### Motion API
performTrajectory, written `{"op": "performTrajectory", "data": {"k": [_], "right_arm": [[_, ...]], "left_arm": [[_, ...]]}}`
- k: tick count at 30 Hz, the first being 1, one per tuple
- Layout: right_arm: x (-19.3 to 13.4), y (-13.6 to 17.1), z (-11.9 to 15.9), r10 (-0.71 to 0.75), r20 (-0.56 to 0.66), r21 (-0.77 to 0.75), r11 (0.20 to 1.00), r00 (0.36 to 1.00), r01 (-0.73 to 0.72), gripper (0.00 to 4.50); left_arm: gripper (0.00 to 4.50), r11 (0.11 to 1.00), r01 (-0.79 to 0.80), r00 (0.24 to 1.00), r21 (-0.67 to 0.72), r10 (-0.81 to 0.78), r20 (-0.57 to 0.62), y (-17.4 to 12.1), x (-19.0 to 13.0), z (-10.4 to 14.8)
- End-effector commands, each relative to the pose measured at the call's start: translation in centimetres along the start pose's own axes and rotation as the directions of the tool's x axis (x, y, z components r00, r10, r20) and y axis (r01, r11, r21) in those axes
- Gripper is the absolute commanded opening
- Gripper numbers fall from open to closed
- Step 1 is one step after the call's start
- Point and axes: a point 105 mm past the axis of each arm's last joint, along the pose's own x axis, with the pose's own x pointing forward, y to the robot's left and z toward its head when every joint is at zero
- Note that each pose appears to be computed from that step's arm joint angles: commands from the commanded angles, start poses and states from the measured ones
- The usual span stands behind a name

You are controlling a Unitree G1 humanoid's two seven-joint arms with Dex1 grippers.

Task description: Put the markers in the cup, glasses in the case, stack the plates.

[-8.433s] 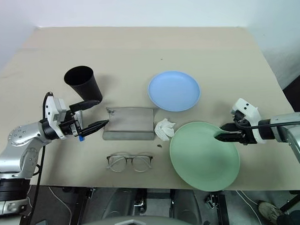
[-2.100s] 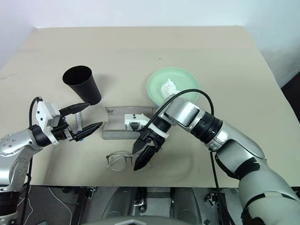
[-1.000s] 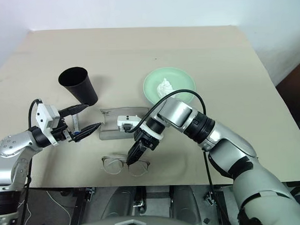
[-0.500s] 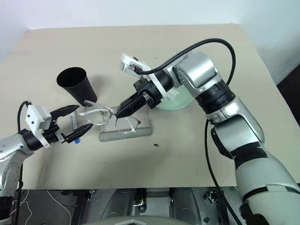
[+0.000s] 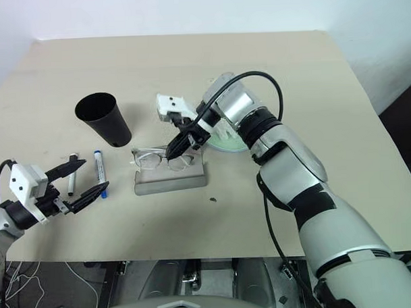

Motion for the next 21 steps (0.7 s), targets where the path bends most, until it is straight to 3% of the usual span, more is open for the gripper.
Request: {"op": "performTrajectory", "data": {"k": [1, 7, 16, 17, 21], "right_arm": [[0.5, 0.1, 0.0, 0.02, -0.058, -0.045, 0.999, 0.998, -0.023, 0.02], [1.7, 0.4, -2.0, 0.054, -0.163, -0.041, 0.997, 0.985, -0.061, 0.02], [2.7, 0.8, -2.6, 0.084, -0.19, -0.029, 0.995, 0.978, -0.091, 0.02], [2.7, 0.9, -2.7, 0.086, -0.192, -0.025, 0.995, 0.978, -0.093, 0.53], [2.6, 0.8, -2.7, 0.082, -0.187, -0.012, 0.996, 0.979, -0.086, 1.77]], "left_arm": [[4.5, 0.999, -0.014, 0.999, 0.039, 0.012, 0.04, -0.2, -0.2, 1.4], [4.5, 0.999, -0.015, 0.999, 0.046, 0.013, 0.044, -0.6, 0.0, 2.1], [4.5, 0.999, -0.007, 0.999, 0.049, 0.005, 0.048, -0.4, 0.9, 2.2], [4.5, 0.999, -0.004, 0.999, 0.05, 0.002, 0.048, -0.4, 1.0, 2.2], [4.5, 0.999, 0.004, 0.999, 0.054, -0.007, 0.051, -0.4, 1.4, 2.4]]}}
